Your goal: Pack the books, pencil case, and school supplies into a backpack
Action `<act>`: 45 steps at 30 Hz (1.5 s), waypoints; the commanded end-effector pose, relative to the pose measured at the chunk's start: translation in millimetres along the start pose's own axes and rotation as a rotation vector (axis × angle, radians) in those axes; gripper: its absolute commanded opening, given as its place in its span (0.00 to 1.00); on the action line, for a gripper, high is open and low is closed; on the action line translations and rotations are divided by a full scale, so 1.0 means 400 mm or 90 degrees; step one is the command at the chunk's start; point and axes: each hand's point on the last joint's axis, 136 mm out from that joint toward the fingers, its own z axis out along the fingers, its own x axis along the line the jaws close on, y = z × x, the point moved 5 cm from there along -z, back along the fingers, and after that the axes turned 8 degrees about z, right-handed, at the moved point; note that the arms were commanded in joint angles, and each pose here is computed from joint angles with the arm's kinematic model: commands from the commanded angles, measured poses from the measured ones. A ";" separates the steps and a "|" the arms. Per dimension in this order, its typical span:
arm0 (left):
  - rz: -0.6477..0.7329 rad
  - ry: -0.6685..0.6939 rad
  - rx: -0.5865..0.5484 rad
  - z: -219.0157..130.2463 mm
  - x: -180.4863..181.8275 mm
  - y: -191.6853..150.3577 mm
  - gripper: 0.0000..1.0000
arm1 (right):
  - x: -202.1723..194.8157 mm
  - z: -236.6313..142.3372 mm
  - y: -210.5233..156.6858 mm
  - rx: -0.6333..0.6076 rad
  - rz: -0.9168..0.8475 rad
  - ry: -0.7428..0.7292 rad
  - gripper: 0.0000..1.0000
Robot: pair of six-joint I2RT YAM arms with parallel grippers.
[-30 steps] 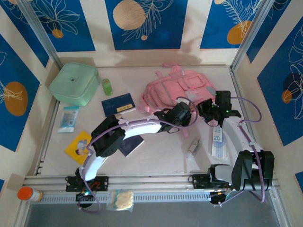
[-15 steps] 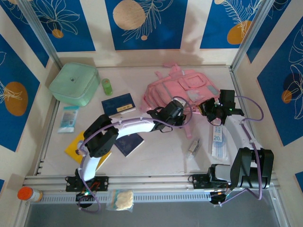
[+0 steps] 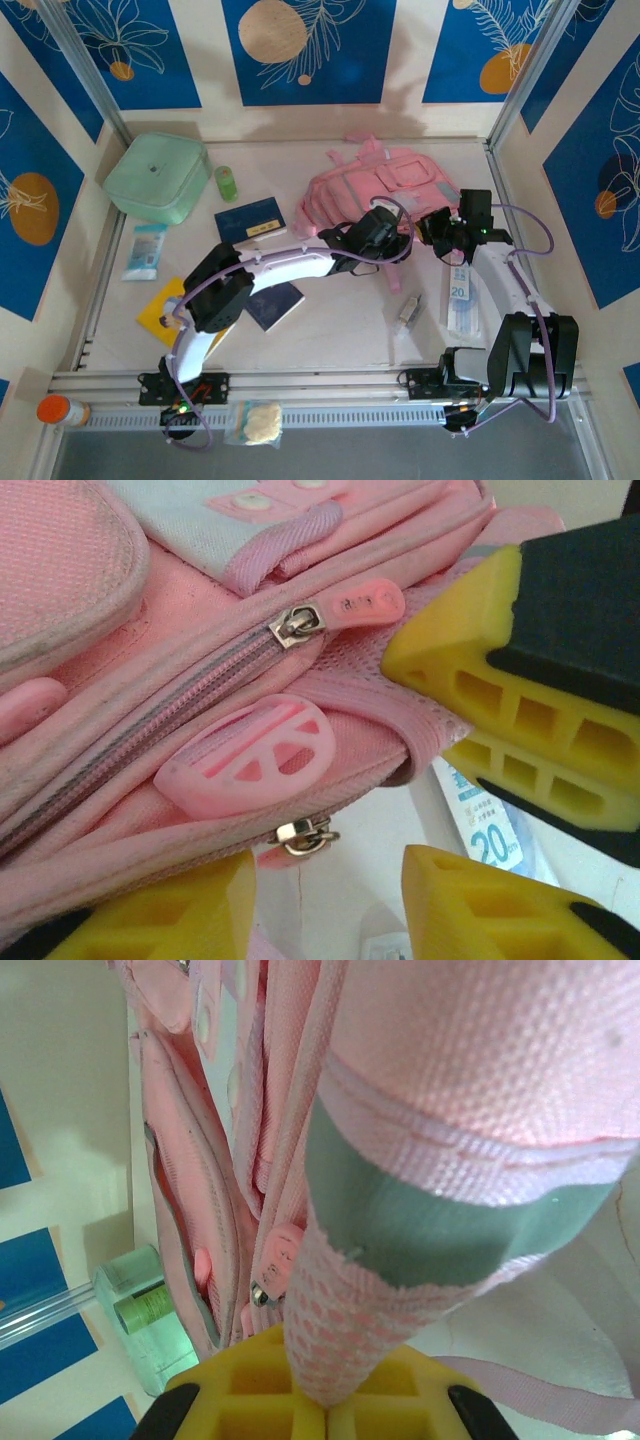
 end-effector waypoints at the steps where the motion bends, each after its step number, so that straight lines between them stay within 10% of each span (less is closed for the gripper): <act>1: -0.011 0.059 -0.003 0.018 0.013 0.009 0.46 | 0.062 -0.027 -0.024 0.032 -0.012 0.048 0.00; 22: -0.005 0.202 -0.075 0.069 0.051 0.054 0.37 | 0.064 -0.016 -0.041 0.056 -0.006 0.059 0.00; 45: 0.068 0.200 -0.050 0.013 0.070 0.054 0.00 | 0.065 -0.033 -0.001 0.038 -0.016 0.072 0.00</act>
